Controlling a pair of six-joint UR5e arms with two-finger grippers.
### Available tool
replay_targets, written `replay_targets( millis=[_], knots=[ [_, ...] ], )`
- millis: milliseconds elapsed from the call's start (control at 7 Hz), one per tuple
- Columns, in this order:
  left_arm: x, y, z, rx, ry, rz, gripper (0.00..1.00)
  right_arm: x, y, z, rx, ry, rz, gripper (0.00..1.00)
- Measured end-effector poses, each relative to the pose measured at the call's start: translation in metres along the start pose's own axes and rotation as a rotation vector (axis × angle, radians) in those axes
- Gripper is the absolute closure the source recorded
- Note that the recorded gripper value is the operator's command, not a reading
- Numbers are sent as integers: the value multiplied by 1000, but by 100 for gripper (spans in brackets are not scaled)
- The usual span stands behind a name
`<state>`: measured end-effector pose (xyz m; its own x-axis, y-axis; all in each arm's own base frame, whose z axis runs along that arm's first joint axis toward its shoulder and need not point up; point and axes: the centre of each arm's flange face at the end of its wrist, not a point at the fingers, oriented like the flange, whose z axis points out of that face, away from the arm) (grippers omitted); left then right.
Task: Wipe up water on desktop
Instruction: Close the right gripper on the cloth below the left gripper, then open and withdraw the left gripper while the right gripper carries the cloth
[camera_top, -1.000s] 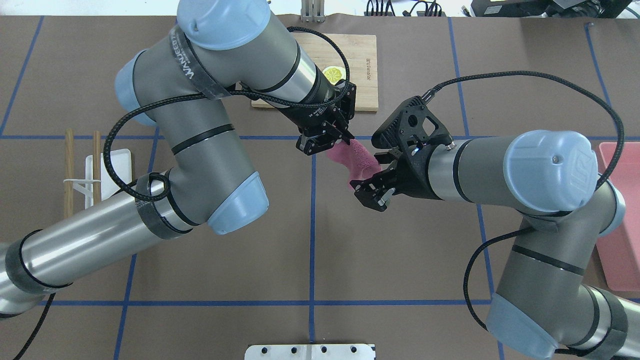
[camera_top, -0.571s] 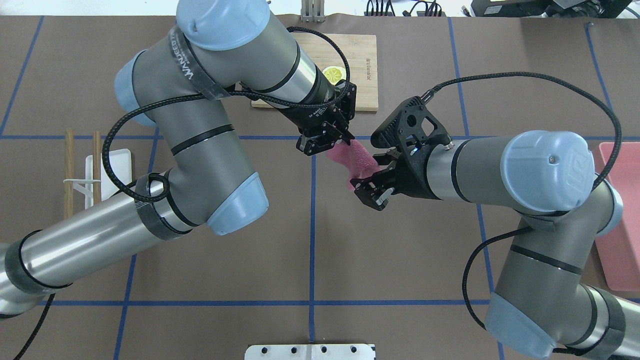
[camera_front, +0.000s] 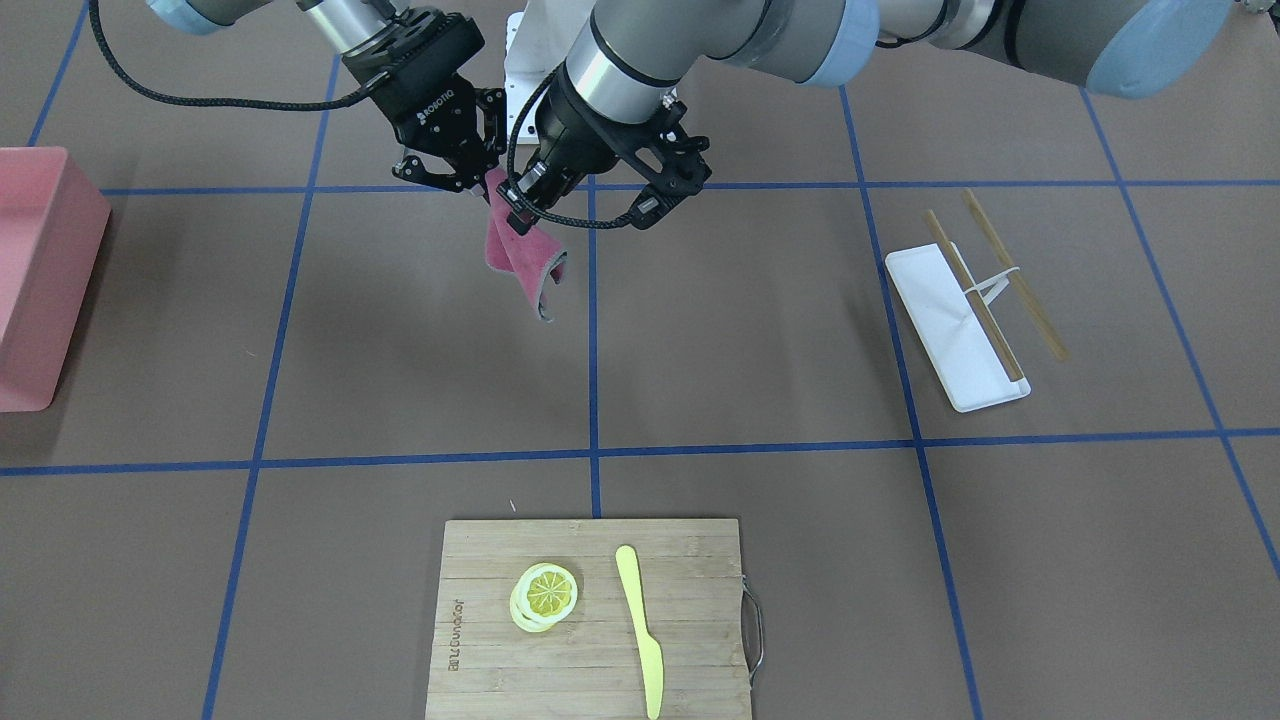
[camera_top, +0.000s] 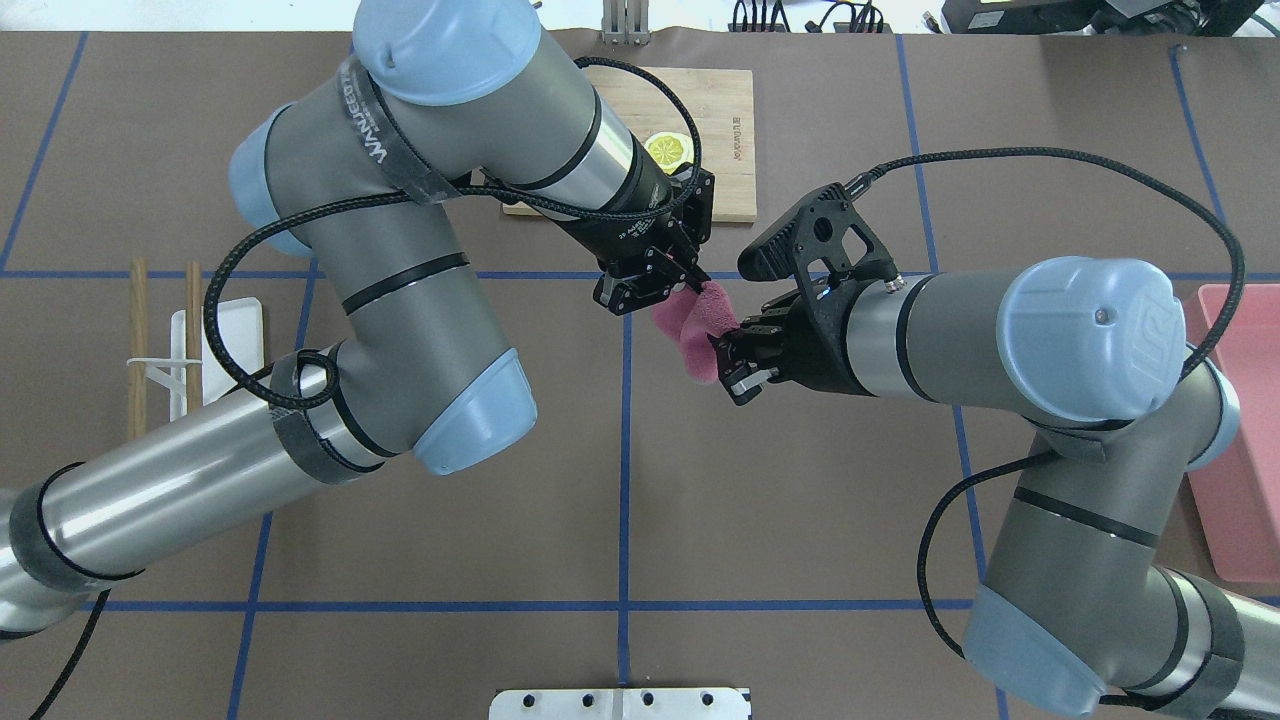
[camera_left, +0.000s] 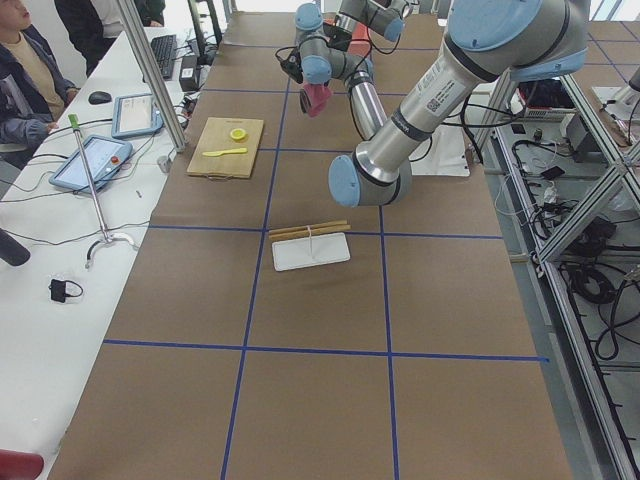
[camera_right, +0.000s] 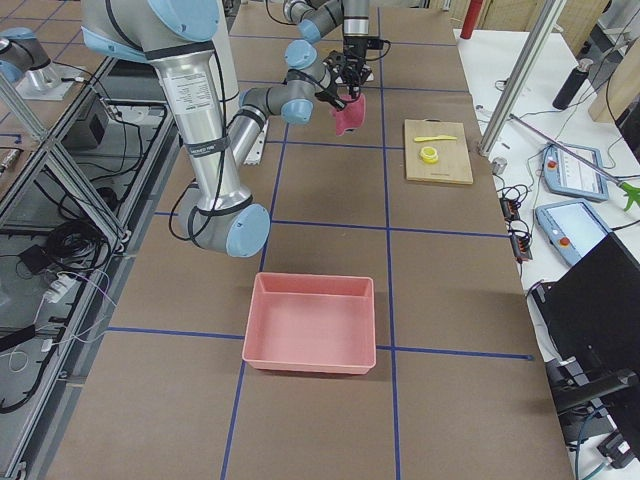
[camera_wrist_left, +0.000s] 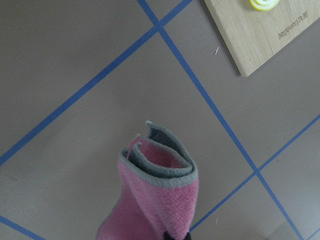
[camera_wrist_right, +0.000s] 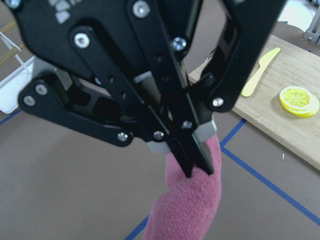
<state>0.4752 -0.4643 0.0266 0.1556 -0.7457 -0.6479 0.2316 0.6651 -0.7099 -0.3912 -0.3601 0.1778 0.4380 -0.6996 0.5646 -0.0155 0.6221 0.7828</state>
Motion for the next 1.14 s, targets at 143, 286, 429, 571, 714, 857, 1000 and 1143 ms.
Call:
replay_targets(
  millis=[143, 286, 429, 571, 714, 857, 1000, 1143],
  knots=[
    [-2, 1, -2, -3, 2, 5, 3, 0, 0, 0, 1, -1, 9, 100],
    [-9, -1, -6, -5, 5, 14, 2, 0, -1, -1, 2, 0, 20, 100],
    [-19, -11, -16, 1, 14, 18, 2, -1, 1, 1, -2, 2, 59, 100],
    [-27, -31, -41, 23, 45, 15, 2, -12, 8, 9, -8, 9, 137, 100],
    [-37, -62, -79, 61, 88, 21, 2, -36, 21, 25, -4, 30, 215, 100],
    [-54, -100, -112, 107, 106, 71, 2, -63, 34, 47, 2, 55, 296, 100],
    [-74, -142, -136, 154, 90, 162, 2, -86, 39, 69, -14, 80, 398, 100],
    [-99, -185, -153, 201, 56, 259, 2, -99, 41, 84, -45, 115, 470, 100]
  ],
)
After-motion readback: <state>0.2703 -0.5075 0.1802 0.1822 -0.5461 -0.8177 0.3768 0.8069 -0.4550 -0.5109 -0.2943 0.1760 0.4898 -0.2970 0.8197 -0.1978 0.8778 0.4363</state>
